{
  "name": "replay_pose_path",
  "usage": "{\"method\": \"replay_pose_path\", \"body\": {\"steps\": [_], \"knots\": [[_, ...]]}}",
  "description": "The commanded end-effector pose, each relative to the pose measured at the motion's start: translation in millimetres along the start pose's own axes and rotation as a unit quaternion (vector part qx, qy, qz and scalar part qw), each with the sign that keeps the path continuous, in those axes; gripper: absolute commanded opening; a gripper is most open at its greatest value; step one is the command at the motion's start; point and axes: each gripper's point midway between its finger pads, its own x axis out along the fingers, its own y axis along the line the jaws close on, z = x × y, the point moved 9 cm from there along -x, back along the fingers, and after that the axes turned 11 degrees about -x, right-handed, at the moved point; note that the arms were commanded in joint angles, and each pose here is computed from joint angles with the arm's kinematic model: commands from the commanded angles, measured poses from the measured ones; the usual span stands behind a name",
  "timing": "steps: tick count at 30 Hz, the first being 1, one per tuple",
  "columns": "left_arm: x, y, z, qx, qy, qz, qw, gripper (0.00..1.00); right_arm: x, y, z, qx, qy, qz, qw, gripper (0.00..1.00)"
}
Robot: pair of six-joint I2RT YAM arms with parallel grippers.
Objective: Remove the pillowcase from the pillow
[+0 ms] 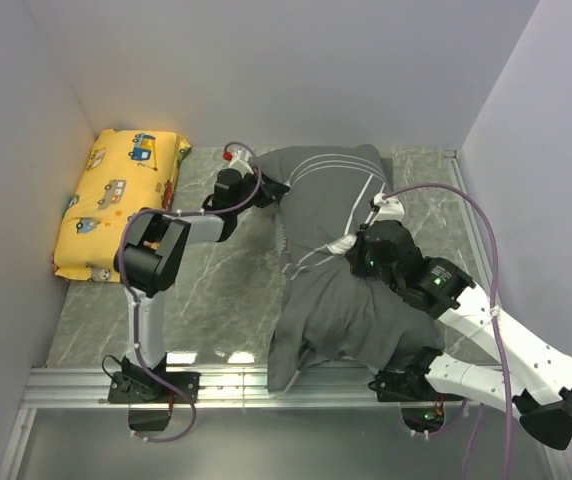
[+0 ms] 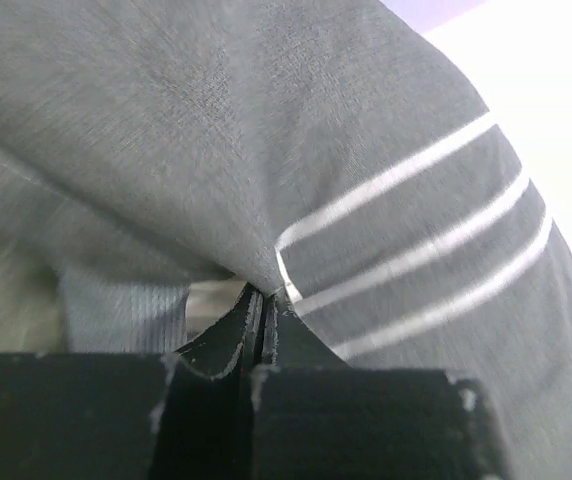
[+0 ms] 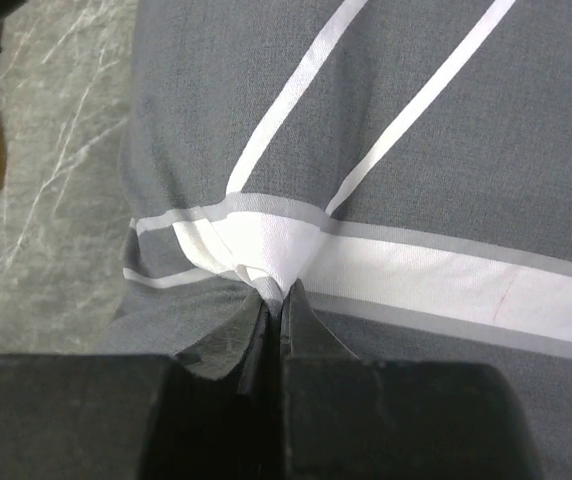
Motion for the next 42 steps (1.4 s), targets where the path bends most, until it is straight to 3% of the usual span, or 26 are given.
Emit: {"method": "replay_pose_path", "body": {"steps": [1, 3, 5, 6, 8, 13, 16, 18, 19, 21, 22, 23, 25, 26, 28, 29, 33, 37, 38, 40, 41, 42], "knots": [[-35, -54, 18, 0.052, -0.043, -0.029, 0.997, 0.00, -19, 5, 45, 0.036, -0.093, 0.019, 0.995, 0.00], [-65, -89, 30, 0.078, -0.085, -0.037, 0.993, 0.00, -20, 5, 49, 0.033, -0.098, 0.017, 0.995, 0.00], [-89, -94, 24, 0.101, -0.102, 0.002, 0.990, 0.00, -22, 7, 53, 0.032, -0.104, 0.021, 0.994, 0.00], [-113, -124, 29, 0.118, -0.126, -0.018, 0.985, 0.00, -23, 7, 55, 0.034, -0.107, 0.026, 0.993, 0.00], [-138, -133, 16, 0.144, -0.127, 0.011, 0.981, 0.00, -32, 12, 60, 0.037, -0.113, 0.057, 0.991, 0.00], [-223, -233, 9, 0.206, -0.159, -0.045, 0.964, 0.01, -63, 23, 75, 0.043, -0.154, 0.166, 0.973, 0.00], [-236, -272, 14, 0.221, -0.151, -0.049, 0.962, 0.00, -50, 21, 82, 0.052, -0.158, 0.138, 0.976, 0.00], [-213, -272, 16, 0.228, -0.135, -0.025, 0.964, 0.01, -25, 15, 88, 0.069, -0.145, 0.130, 0.978, 0.00], [-207, -284, 22, 0.227, -0.138, -0.031, 0.964, 0.00, 9, 15, 76, 0.071, -0.098, 0.123, 0.985, 0.00], [-163, -264, 17, 0.231, -0.104, 0.021, 0.967, 0.00, 47, 12, 68, 0.099, -0.058, 0.140, 0.983, 0.00], [-152, -271, 23, 0.228, -0.109, 0.025, 0.967, 0.00, 87, -1, 48, 0.119, -0.006, 0.117, 0.986, 0.00], [-119, -249, 16, 0.231, -0.083, 0.061, 0.968, 0.00, 106, -4, 40, 0.138, 0.015, 0.117, 0.983, 0.00], [-95, -246, 20, 0.230, -0.079, 0.080, 0.967, 0.00, 152, -10, 19, 0.156, 0.077, 0.113, 0.978, 0.00], [-68, -224, 15, 0.230, -0.062, 0.108, 0.965, 0.00, 165, -17, 16, 0.160, 0.090, 0.102, 0.978, 0.00], [-50, -223, 21, 0.227, -0.054, 0.118, 0.965, 0.00, 192, -23, 10, 0.162, 0.122, 0.080, 0.976, 0.01], [-32, -205, 18, 0.226, -0.045, 0.142, 0.963, 0.00, 197, -30, 12, 0.162, 0.124, 0.068, 0.977, 0.04], [-14, -198, 26, 0.234, -0.052, 0.160, 0.958, 0.00, 192, -47, 45, 0.159, 0.101, 0.030, 0.982, 0.41], [-12, -203, 44, 0.230, -0.066, 0.153, 0.959, 0.14, 160, -52, 112, 0.142, 0.031, 0.007, 0.989, 0.59], [-14, -205, 49, 0.229, -0.071, 0.151, 0.959, 0.30, 154, -54, 122, 0.135, 0.018, -0.005, 0.991, 0.61], [-18, -208, 54, 0.236, -0.075, 0.147, 0.958, 0.44, 133, -55, 147, 0.128, -0.007, -0.014, 0.992, 0.65], [-24, -214, 59, 0.238, -0.084, 0.141, 0.957, 0.60, 125, -55, 153, 0.127, -0.015, -0.016, 0.992, 0.65], [-28, -215, 61, 0.242, -0.087, 0.143, 0.956, 0.68, 118, -55, 157, 0.127, -0.019, -0.018, 0.992, 0.67]]}}
